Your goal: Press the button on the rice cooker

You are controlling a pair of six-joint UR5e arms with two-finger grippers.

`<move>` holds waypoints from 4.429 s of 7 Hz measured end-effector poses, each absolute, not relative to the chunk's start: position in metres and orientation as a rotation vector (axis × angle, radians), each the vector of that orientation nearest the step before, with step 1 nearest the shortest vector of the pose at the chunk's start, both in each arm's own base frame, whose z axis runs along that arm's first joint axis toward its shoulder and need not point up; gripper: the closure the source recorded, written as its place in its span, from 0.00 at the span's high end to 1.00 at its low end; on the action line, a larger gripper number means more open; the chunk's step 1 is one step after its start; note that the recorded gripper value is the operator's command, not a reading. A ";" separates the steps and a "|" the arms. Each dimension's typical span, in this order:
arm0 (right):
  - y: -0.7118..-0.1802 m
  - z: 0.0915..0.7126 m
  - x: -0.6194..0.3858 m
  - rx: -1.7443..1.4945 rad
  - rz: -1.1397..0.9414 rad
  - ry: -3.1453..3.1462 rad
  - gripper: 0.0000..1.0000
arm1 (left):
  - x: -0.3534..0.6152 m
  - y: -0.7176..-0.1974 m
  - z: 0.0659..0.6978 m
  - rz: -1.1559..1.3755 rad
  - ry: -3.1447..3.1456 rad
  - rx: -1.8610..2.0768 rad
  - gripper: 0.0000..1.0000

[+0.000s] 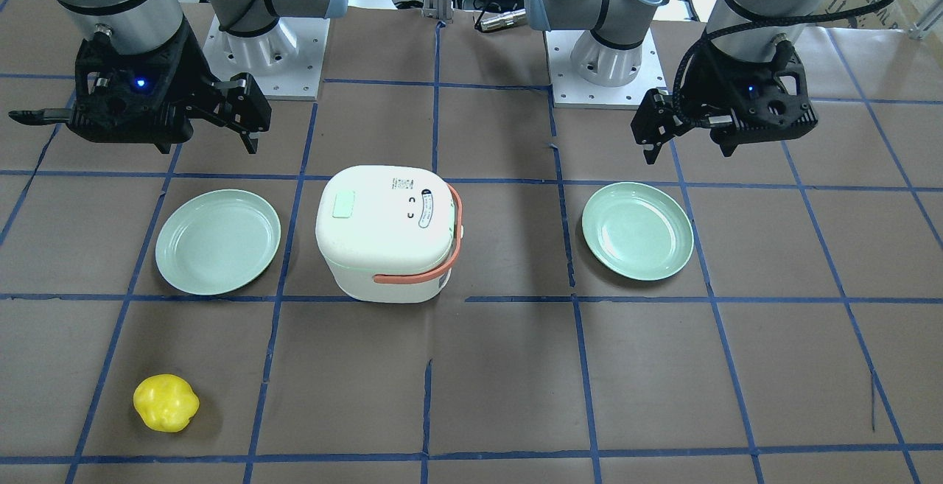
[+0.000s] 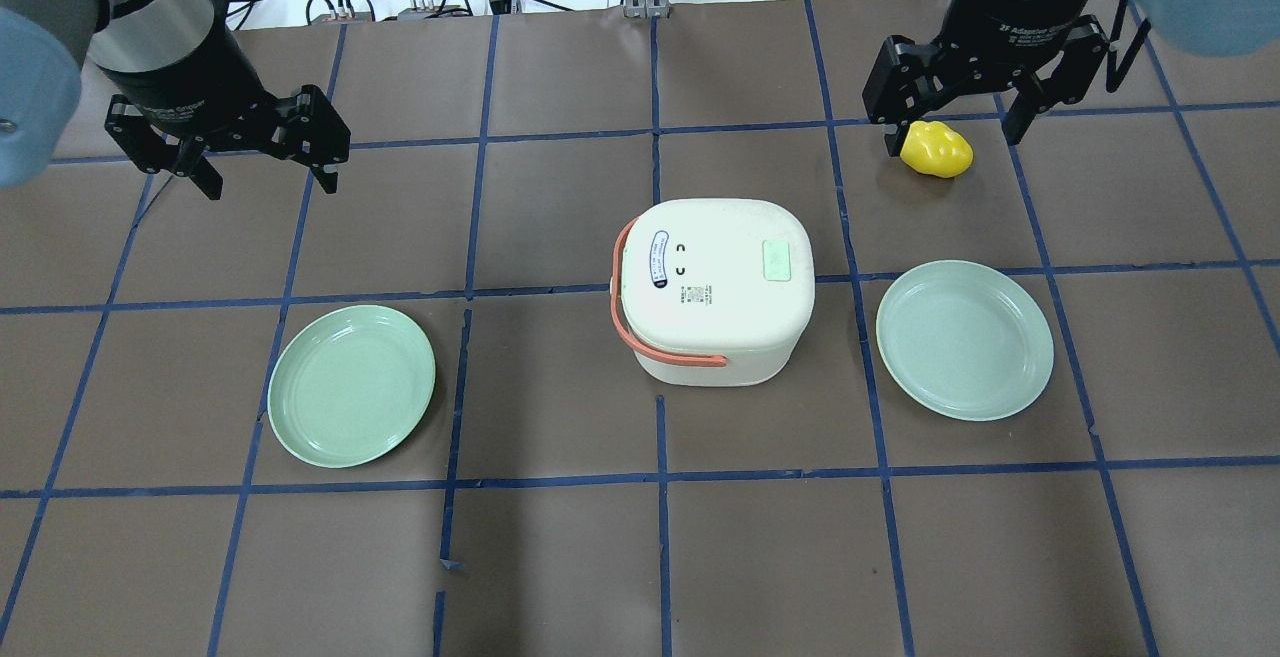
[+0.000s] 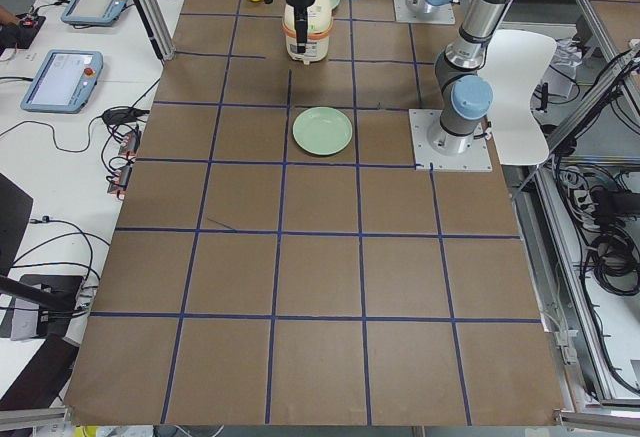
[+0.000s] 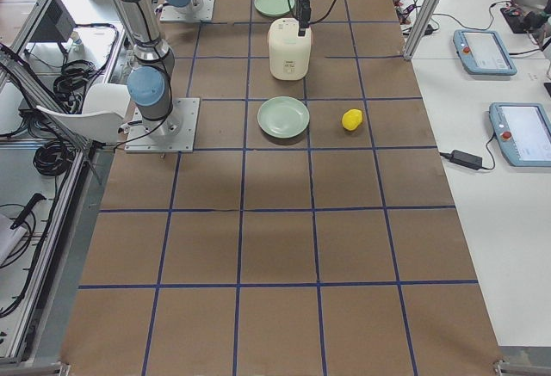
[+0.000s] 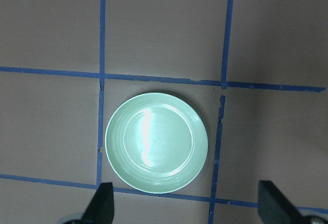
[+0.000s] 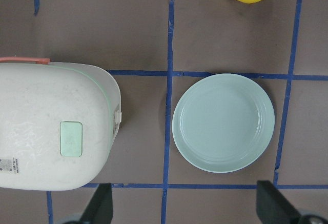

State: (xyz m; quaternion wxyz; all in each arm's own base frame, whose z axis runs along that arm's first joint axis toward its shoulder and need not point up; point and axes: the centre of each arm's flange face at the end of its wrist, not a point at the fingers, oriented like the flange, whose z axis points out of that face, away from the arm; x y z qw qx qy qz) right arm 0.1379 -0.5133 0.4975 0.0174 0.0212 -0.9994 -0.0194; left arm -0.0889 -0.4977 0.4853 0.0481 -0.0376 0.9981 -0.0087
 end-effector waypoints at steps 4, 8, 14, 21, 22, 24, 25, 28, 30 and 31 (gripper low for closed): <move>-0.512 0.497 0.138 0.076 -0.063 -3.106 1.00 | -0.089 -0.498 0.485 -0.026 3.043 -0.115 1.00; -0.512 0.496 0.137 0.070 -0.062 -3.108 1.00 | -0.089 -0.498 0.485 -0.026 3.043 -0.115 1.00; -0.512 0.499 0.142 0.058 -0.056 -3.156 1.00 | -0.089 -0.498 0.485 -0.026 3.043 -0.115 1.00; -0.512 0.501 0.142 0.044 -0.050 -3.156 0.99 | -0.089 -0.498 0.485 -0.026 3.043 -0.115 1.00; -0.512 0.501 0.142 0.040 -0.047 -3.156 0.90 | -0.089 -0.498 0.485 -0.026 3.043 -0.115 1.00; -0.512 0.503 0.143 0.039 -0.042 -3.157 0.70 | -0.089 -0.498 0.485 -0.026 3.043 -0.115 1.00; -0.512 0.504 0.143 0.039 -0.036 -3.157 0.48 | -0.089 -0.498 0.485 -0.026 3.043 -0.115 1.00; -0.517 0.513 0.147 -0.033 -0.009 -3.161 0.13 | -0.089 -0.498 0.485 -0.026 3.043 -0.115 1.00; -0.511 0.512 0.165 -0.080 -0.058 -3.193 0.12 | -0.089 -0.498 0.485 -0.026 3.043 -0.115 1.00; -0.508 0.507 0.183 -0.090 -0.079 -3.200 0.12 | -0.089 -0.498 0.485 -0.026 3.043 -0.115 1.00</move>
